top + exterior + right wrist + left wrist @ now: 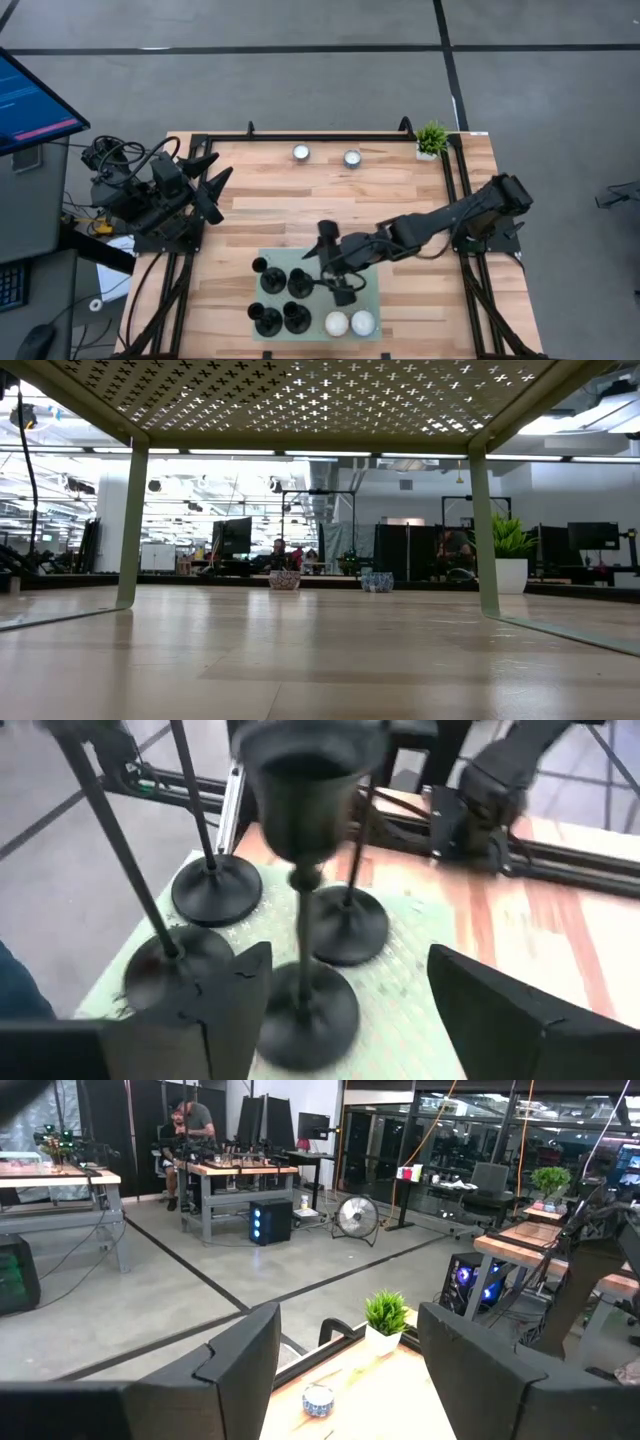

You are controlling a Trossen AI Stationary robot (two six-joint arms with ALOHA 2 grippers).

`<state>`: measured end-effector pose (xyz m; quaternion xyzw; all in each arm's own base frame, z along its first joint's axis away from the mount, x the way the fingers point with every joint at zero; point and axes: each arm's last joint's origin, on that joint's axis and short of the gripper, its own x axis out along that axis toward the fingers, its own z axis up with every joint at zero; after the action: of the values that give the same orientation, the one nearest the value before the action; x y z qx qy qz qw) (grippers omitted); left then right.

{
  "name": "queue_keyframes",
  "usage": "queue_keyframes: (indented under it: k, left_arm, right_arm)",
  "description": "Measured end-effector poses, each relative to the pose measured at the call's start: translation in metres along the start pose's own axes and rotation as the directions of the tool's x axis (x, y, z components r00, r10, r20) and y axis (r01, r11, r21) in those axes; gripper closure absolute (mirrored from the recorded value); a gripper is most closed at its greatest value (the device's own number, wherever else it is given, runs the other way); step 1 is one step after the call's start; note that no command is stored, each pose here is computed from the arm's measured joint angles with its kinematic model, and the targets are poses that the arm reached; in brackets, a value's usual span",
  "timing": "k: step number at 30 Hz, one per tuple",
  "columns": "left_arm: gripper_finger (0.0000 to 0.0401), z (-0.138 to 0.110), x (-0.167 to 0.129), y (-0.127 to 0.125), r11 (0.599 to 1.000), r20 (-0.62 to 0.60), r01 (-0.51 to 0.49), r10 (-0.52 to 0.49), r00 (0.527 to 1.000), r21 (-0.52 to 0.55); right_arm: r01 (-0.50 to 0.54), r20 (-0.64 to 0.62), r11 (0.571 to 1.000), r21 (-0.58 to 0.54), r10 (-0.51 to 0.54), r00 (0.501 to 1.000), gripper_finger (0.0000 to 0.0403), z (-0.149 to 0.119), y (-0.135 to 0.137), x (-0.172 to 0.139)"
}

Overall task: Stock candles on shelf
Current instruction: Put the blue scented candle on the shelf

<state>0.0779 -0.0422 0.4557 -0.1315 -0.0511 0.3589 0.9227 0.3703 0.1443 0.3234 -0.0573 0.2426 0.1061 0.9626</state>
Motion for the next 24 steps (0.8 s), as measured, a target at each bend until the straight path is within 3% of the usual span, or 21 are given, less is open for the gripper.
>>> queue_keyframes:
  k: [4,8,15,19,22,24]
  left_arm:
    - [0.0164,0.000,0.000,0.000,1.000,0.000,0.000,0.000,1.000,0.000]
    - [0.0164,0.000,0.000,0.000,1.000,0.000,0.000,0.000,1.000,0.000]
    - [0.0164,0.000,0.000,0.000,1.000,0.002,0.007,-0.007,1.000,-0.006]
    - [0.0164,0.001,0.000,0.000,1.000,0.002,0.007,-0.007,1.000,-0.016]
    - [0.0164,0.001,0.000,0.000,1.000,0.002,0.008,-0.008,1.000,-0.020]
    - [0.0164,0.001,0.000,0.000,1.000,0.002,0.007,-0.007,1.000,-0.028]
  right_arm:
    - [0.019,-0.094,0.999,0.030,-0.016,0.995,0.0134,0.002,-0.007,-0.037]
    - [0.161,-0.143,0.986,0.040,-0.154,0.978,0.0134,0.005,-0.023,-0.087]
    - [0.519,-0.193,0.852,0.072,-0.498,0.845,0.0133,0.001,-0.069,-0.156]
    - [0.609,-0.227,0.785,0.114,-0.576,0.785,0.0132,-0.004,-0.098,-0.182]
    - [0.669,-0.265,0.738,0.087,-0.630,0.730,0.0125,-0.008,-0.122,-0.189]
    - [0.672,-0.266,0.737,0.071,-0.635,0.725,0.0113,-0.009,-0.140,-0.188]
